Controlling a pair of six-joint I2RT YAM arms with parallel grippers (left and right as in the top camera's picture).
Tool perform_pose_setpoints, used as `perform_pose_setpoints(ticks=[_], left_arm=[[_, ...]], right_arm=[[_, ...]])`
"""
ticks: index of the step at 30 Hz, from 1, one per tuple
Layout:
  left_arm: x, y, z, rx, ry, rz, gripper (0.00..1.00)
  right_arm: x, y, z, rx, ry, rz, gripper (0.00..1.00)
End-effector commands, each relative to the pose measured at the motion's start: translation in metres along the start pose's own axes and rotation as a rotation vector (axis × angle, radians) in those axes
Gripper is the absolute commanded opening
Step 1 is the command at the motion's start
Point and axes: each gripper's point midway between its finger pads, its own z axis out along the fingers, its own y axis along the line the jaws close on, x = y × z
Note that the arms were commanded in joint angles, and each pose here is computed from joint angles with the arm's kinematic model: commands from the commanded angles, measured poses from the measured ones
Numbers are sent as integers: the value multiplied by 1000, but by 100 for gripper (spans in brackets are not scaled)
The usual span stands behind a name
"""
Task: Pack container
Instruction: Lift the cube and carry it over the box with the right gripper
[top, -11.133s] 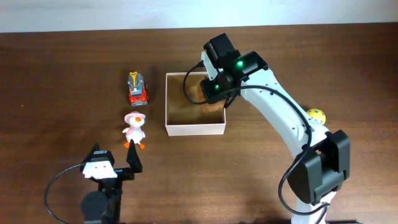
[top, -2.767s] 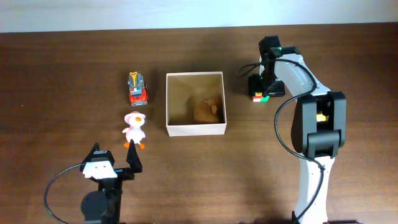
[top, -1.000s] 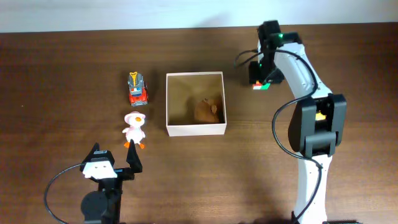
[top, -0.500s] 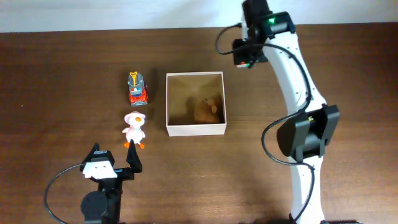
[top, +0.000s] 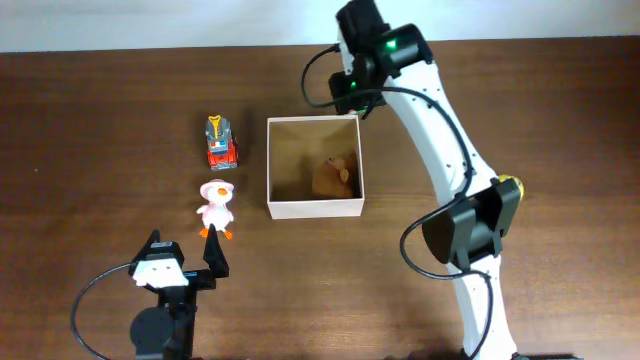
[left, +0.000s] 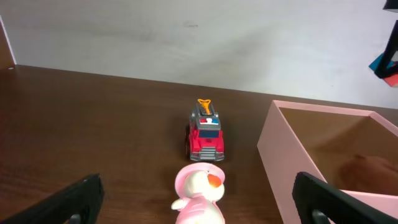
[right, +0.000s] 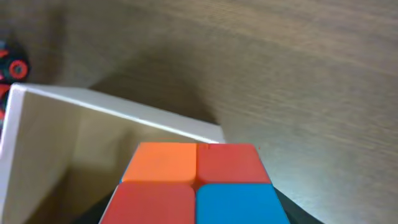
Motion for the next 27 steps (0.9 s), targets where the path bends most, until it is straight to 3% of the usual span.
perform_pose_setpoints(ticks=[1, 27], left_arm=[[2, 0, 0, 4, 2, 16, 99], [2, 0, 0, 4, 2, 16, 99]], right_arm=[[-1, 14, -3, -18, -9, 14, 57], [42, 37, 52, -72, 141, 32, 57]])
